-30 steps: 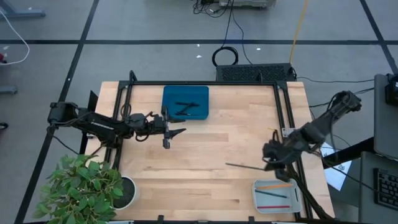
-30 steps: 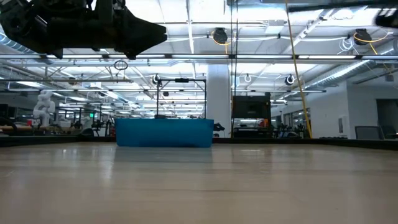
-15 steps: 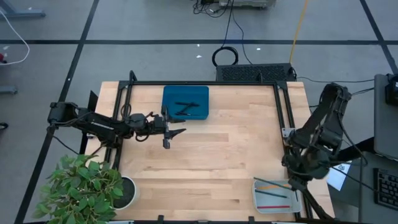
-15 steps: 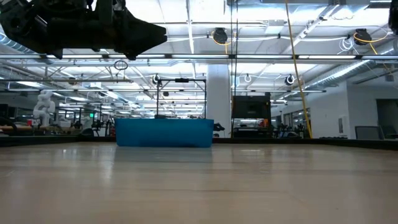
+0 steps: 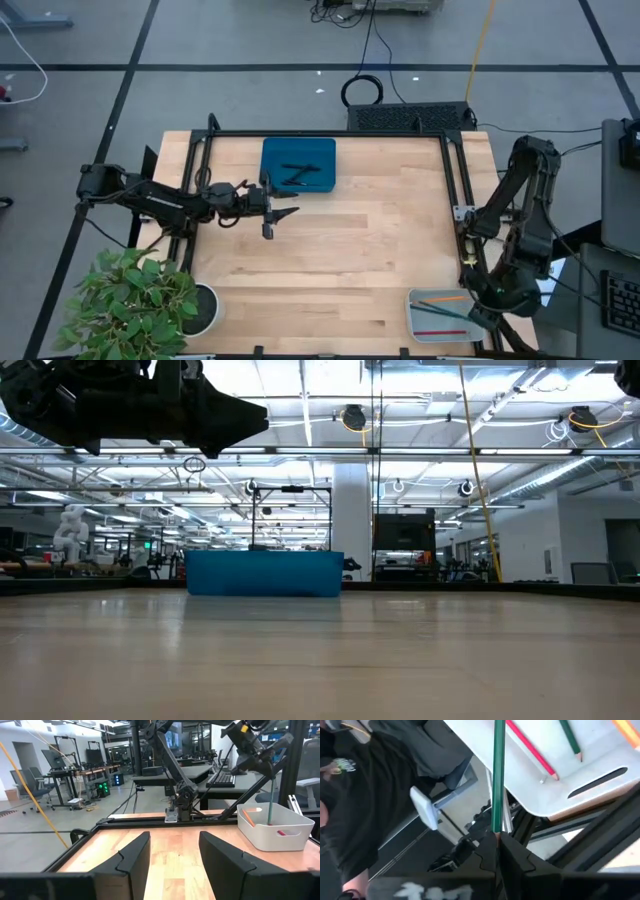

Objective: Sort pens & pencils
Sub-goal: Put the green pencil into the gray bin, then return to Home Position

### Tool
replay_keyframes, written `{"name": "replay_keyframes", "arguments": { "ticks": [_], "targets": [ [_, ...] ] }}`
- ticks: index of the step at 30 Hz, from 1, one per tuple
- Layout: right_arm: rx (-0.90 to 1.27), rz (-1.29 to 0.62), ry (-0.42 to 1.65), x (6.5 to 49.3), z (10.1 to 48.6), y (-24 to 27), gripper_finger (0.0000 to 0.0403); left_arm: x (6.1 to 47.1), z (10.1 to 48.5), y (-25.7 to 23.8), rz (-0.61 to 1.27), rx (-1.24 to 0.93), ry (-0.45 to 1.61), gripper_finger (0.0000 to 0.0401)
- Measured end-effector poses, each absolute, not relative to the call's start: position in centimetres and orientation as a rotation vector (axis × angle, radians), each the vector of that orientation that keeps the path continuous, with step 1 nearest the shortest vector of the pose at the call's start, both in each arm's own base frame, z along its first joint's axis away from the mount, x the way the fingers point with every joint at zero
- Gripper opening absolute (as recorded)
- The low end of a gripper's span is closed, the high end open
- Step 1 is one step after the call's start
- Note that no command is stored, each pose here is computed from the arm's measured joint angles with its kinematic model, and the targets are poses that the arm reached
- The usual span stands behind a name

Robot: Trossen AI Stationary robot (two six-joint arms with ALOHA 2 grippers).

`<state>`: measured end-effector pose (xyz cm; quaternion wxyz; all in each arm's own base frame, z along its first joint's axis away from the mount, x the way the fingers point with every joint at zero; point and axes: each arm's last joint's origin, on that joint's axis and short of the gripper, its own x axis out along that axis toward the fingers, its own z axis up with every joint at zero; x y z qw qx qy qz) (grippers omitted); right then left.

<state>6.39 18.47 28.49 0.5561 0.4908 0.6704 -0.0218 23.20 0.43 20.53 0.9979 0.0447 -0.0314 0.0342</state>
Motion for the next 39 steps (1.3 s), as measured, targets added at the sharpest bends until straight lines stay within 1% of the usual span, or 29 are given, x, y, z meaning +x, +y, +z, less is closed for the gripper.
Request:
{"name": "replay_keyframes", "arguments": {
  "ticks": [8, 18, 23, 28, 31, 34, 37, 39],
  "targets": [
    [1.098, -0.121, 1.593, 6.7, 26.2, 19.3, 0.0001, 23.2, 20.5, 0.4, 0.068, 0.082, -0.063, 0.0175],
    [1.118, -0.164, 1.595, 6.6, 23.4, 19.1, 0.0019, 23.2, 20.5, 0.4, 0.067, 0.068, -0.064, 0.0175],
    [1.116, -0.218, 1.590, 6.5, 22.3, 18.7, 0.0042, 23.2, 20.5, 0.4, 0.067, 0.068, -0.064, 0.0175],
    [1.123, -0.232, 1.521, 6.7, 22.1, 18.5, 0.0084, 23.2, 20.5, 0.4, 0.067, 0.068, -0.064, 0.0175],
    [1.130, -0.191, 1.537, 6.9, 22.3, 18.6, 0.0107, 23.2, 20.5, 0.4, 0.067, 0.068, -0.065, 0.0175],
    [1.139, -0.101, 1.504, 7.2, 22.9, 18.6, 0.0117, 23.2, 20.5, 0.4, 0.067, 0.068, -0.065, 0.0175],
    [1.139, -0.031, 1.369, 8.0, 23.4, 18.4, 0.0115, 23.2, 20.6, 0.4, 0.067, 0.068, -0.067, 0.0175],
    [1.099, 0.016, 1.252, 8.8, 23.7, 18.0, 0.0108, 23.2, 20.6, 0.4, 0.067, 0.068, -0.067, 0.0175]
  ]
}}
